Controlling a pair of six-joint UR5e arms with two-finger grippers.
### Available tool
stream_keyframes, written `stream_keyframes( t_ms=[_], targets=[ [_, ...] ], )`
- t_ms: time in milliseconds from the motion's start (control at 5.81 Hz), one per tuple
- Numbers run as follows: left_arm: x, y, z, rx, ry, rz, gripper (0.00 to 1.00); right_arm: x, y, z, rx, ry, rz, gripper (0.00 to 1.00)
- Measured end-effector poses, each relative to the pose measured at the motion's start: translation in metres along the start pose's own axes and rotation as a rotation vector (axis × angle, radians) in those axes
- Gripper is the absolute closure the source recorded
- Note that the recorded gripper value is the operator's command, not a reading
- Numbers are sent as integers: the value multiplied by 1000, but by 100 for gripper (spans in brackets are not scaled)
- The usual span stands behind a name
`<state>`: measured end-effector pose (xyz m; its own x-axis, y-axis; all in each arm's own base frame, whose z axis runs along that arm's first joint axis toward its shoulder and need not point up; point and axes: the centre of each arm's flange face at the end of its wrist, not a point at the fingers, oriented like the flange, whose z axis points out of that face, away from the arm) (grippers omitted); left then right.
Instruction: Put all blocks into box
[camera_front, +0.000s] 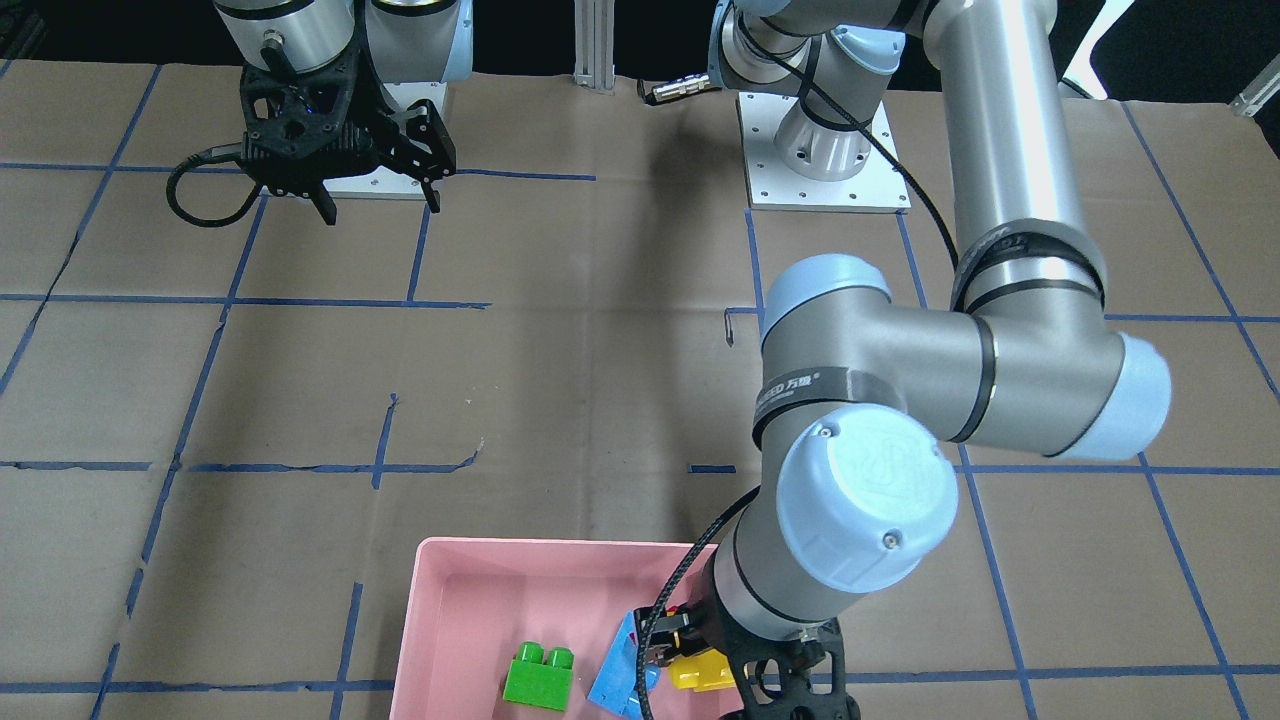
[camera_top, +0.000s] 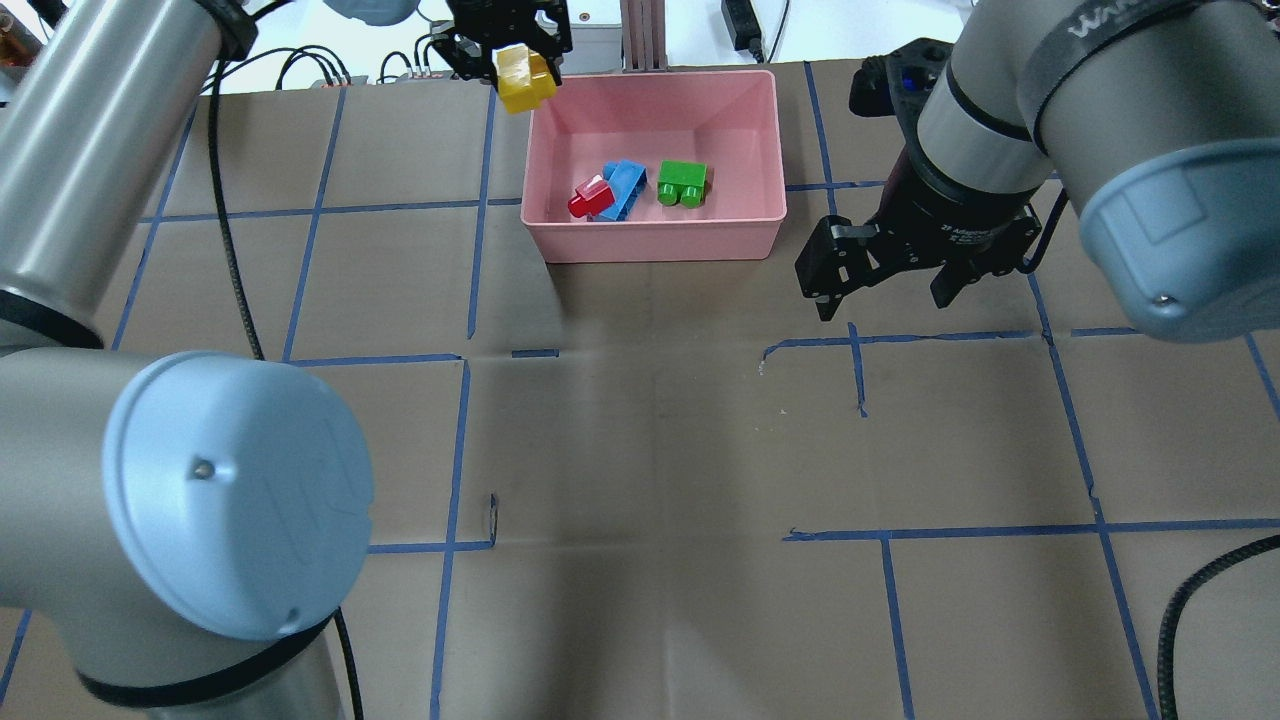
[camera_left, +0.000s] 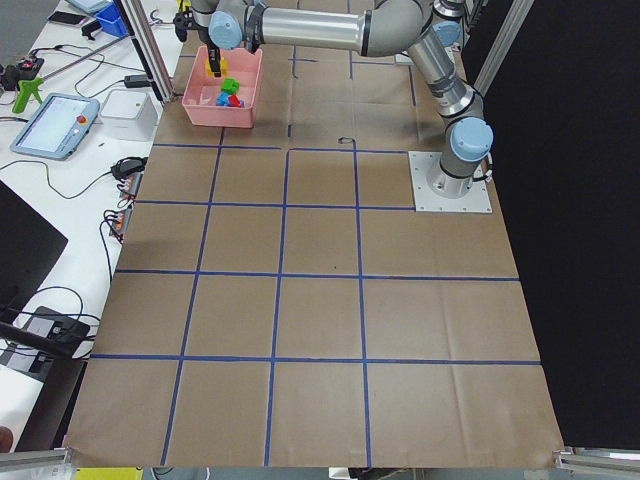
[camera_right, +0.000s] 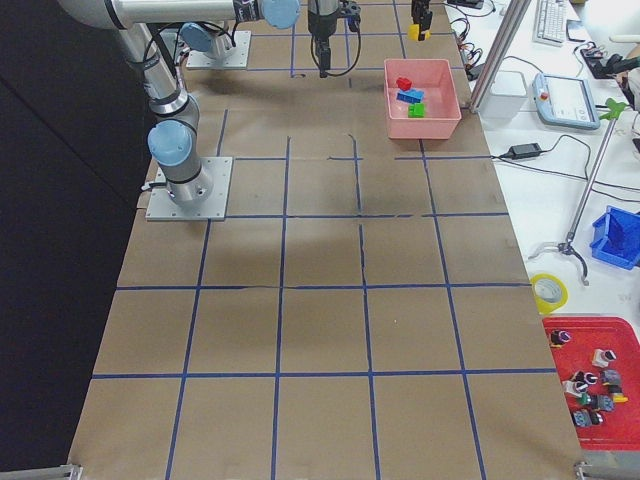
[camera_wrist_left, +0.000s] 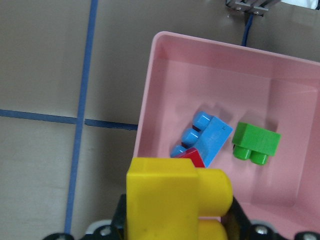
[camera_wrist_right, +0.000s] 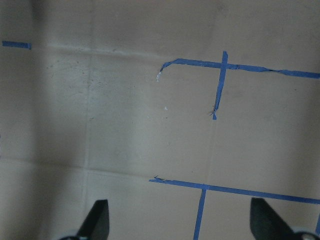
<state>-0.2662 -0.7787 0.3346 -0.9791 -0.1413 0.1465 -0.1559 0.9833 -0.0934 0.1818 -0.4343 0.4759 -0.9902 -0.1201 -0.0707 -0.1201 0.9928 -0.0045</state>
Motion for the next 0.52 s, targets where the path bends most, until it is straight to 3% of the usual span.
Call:
stream_keyframes(
  t_ms=[172, 344, 516],
  targets=[
    [4, -8, 39, 14, 3, 0, 26, 0, -1, 1, 1, -3, 0, 0],
    [5, -10, 57, 20, -16, 3, 1, -1, -4, 1, 6, -6, 0, 0],
    [8, -8, 62, 32, -58, 11, 1, -1, -8, 1, 11, -7, 0, 0]
  ],
)
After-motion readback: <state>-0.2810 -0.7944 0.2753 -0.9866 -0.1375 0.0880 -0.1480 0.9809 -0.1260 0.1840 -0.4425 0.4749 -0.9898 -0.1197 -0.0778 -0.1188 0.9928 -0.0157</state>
